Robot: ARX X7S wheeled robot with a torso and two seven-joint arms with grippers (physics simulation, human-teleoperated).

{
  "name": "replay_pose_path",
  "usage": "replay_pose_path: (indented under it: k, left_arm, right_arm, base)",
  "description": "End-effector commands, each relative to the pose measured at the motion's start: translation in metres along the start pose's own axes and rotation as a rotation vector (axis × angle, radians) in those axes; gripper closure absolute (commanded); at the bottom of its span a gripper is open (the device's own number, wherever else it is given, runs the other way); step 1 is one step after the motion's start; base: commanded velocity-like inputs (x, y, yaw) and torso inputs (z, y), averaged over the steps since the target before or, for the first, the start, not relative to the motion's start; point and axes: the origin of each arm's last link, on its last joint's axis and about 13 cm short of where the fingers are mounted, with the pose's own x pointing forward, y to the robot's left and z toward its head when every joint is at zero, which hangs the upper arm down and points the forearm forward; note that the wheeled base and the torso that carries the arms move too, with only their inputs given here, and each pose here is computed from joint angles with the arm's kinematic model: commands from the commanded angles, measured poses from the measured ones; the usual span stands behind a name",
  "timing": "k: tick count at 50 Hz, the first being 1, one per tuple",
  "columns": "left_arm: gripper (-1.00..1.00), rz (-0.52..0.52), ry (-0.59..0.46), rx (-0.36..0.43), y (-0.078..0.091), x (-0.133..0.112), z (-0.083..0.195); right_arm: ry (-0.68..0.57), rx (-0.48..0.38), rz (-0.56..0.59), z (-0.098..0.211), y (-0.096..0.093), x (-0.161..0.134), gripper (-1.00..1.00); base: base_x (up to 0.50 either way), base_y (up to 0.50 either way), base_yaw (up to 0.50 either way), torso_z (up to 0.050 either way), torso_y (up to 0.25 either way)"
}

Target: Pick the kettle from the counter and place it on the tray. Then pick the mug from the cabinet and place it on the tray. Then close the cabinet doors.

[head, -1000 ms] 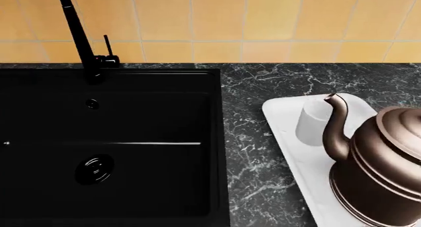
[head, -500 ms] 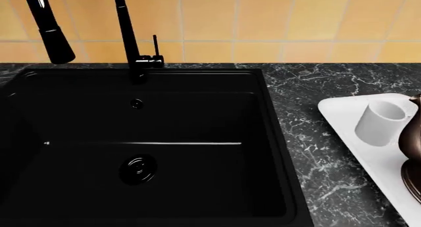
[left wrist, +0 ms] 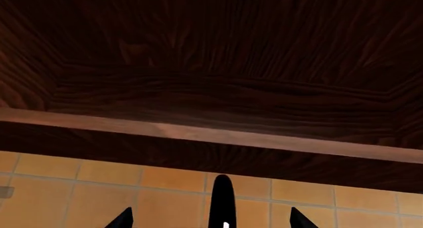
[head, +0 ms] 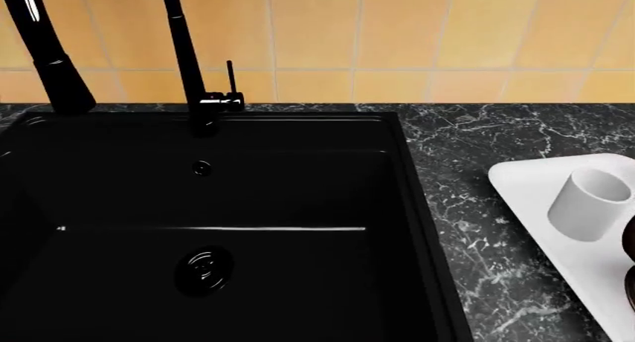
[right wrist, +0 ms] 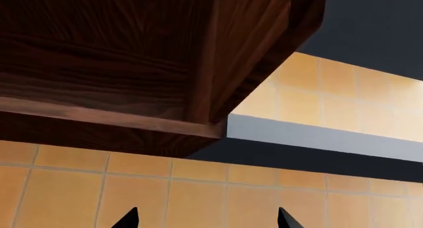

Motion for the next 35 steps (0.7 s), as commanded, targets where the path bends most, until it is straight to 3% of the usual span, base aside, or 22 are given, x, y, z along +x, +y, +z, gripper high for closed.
replay_pose_path:
  k: [1,11,22,28,35]
  left_arm:
    - [-1.00,0.007,-0.001,-0.002,0.001,0.000,0.000]
    - [-1.00,0.005,0.002,0.001,0.001,0.000,-0.002]
    - [-1.00,0.003,0.006,0.001,0.001,0.001,-0.003]
    - [-1.00,0.006,0.004,0.003,0.002,0.001,-0.001]
    - [-1.00,0.007,-0.001,0.001,0.002,0.001,0.002]
  right_arm:
    - [0.045,0.013,-0.016,-0.002,0.000,0.001,-1.00]
    - [0.097,-0.079,-0.112,-0.002,-0.006,-0.002,-1.00]
    - [-0.004,-0.056,-0.222,0.019,-0.023,0.002,-1.00]
    - [-0.079,-0.009,-0.145,0.034,-0.032,0.009,-1.00]
    - [-0.117,-0.023,-0.125,0.046,-0.040,0.014,-1.00]
  base:
    - [0.00,0.00,0.00,0.000,0.000]
    - [0.00,0.00,0.00,0.000,0.000]
    - [0.00,0.00,0.00,0.000,0.000]
    - [0.00,0.00,0.00,0.000,0.000]
    - [0.00,0.00,0.00,0.000,0.000]
